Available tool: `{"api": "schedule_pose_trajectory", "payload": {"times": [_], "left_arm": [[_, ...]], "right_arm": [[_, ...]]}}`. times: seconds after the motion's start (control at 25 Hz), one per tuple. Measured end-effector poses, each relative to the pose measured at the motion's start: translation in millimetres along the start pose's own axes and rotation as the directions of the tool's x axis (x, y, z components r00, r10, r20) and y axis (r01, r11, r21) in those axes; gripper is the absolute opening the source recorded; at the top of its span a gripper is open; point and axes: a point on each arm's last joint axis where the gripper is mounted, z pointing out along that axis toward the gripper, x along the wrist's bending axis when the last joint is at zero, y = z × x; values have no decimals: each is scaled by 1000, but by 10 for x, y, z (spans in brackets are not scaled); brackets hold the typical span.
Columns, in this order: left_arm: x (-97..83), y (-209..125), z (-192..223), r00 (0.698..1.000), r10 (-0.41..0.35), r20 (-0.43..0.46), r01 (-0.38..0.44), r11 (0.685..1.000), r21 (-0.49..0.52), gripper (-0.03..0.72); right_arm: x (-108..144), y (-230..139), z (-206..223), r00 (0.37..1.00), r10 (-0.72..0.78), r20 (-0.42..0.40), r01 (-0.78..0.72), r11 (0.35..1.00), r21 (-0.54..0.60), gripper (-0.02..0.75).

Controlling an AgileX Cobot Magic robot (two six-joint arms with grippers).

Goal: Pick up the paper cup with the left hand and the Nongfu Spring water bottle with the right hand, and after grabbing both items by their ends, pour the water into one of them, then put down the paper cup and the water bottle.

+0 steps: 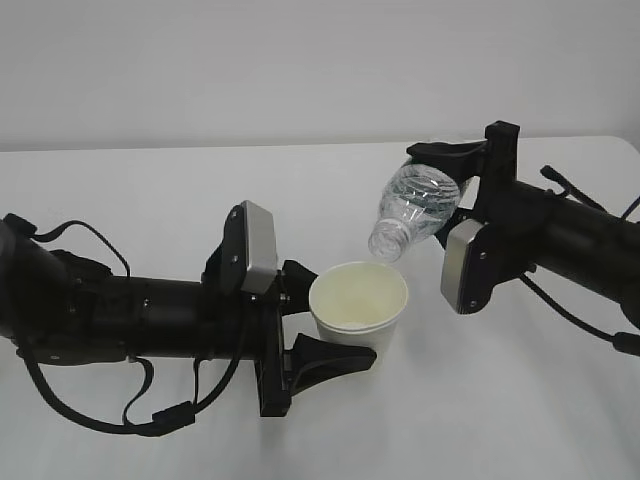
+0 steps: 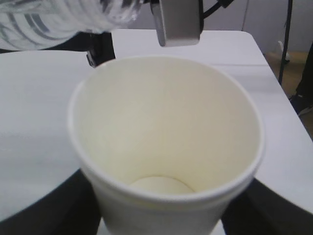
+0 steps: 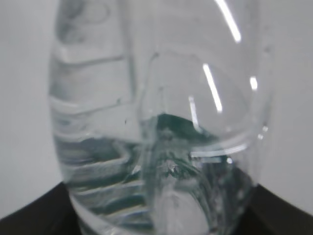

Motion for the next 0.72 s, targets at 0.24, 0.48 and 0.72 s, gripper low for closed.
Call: {"api": "schedule_pose_trajectory", "payload": {"times": [0.24, 0.48, 0.72], "left_arm": [[1, 0, 0, 1000, -1, -1, 1, 1000, 0, 482], [1, 2, 0, 1000, -1, -1, 1, 1000, -2, 482], [-3, 11, 0, 1000, -1, 3, 1, 1000, -12, 482]], "right_arm": [[-3, 63, 28, 1000, -3, 1, 3, 1000, -19, 466], [-4, 60, 28, 1000, -1, 1, 1, 1000, -16, 466], [-5, 63, 30, 1000, -2, 2, 2, 1000, -15, 466]]}}
